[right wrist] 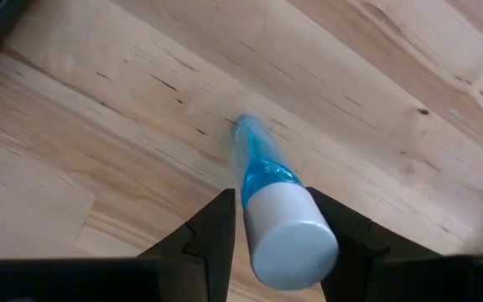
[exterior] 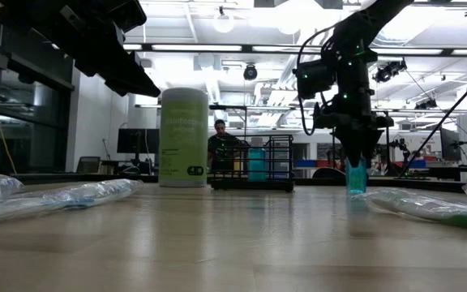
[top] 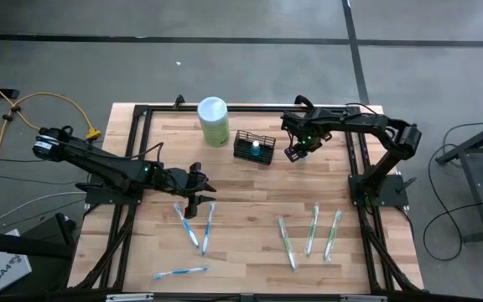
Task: Pick & Place toothbrushing station
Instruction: Put the mouthwash into the mesh organizer
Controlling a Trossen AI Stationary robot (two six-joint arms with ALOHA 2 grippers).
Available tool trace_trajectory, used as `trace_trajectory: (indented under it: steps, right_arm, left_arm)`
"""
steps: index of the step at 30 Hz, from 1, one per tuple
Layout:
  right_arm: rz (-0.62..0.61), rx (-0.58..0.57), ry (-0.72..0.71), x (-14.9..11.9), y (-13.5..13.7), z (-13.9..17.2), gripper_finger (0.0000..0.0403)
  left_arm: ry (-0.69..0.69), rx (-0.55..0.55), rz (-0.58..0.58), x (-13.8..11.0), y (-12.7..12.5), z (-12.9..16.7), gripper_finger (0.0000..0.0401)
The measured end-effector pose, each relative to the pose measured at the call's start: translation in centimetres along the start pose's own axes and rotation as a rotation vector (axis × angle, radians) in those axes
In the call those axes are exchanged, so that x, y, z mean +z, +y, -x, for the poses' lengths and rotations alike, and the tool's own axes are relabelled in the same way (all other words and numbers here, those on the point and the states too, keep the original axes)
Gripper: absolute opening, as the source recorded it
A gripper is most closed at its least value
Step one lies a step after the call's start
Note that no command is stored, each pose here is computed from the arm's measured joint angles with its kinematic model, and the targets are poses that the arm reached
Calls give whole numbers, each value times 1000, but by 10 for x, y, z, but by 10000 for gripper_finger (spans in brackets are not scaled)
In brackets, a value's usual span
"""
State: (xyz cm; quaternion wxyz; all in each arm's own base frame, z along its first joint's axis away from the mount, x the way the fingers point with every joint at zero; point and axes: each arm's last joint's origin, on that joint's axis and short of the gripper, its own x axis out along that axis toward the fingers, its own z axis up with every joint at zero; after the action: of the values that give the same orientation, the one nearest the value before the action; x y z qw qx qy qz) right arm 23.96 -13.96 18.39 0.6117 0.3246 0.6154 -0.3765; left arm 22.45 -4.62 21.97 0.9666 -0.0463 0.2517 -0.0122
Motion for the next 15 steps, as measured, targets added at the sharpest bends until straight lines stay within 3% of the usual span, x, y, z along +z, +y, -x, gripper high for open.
trace_trajectory:
  steps: [15]
  right_arm:
    - [26,-2,-3,0,0,0,95]
  left_arm:
    - [0,0,0,0,0,0,127]
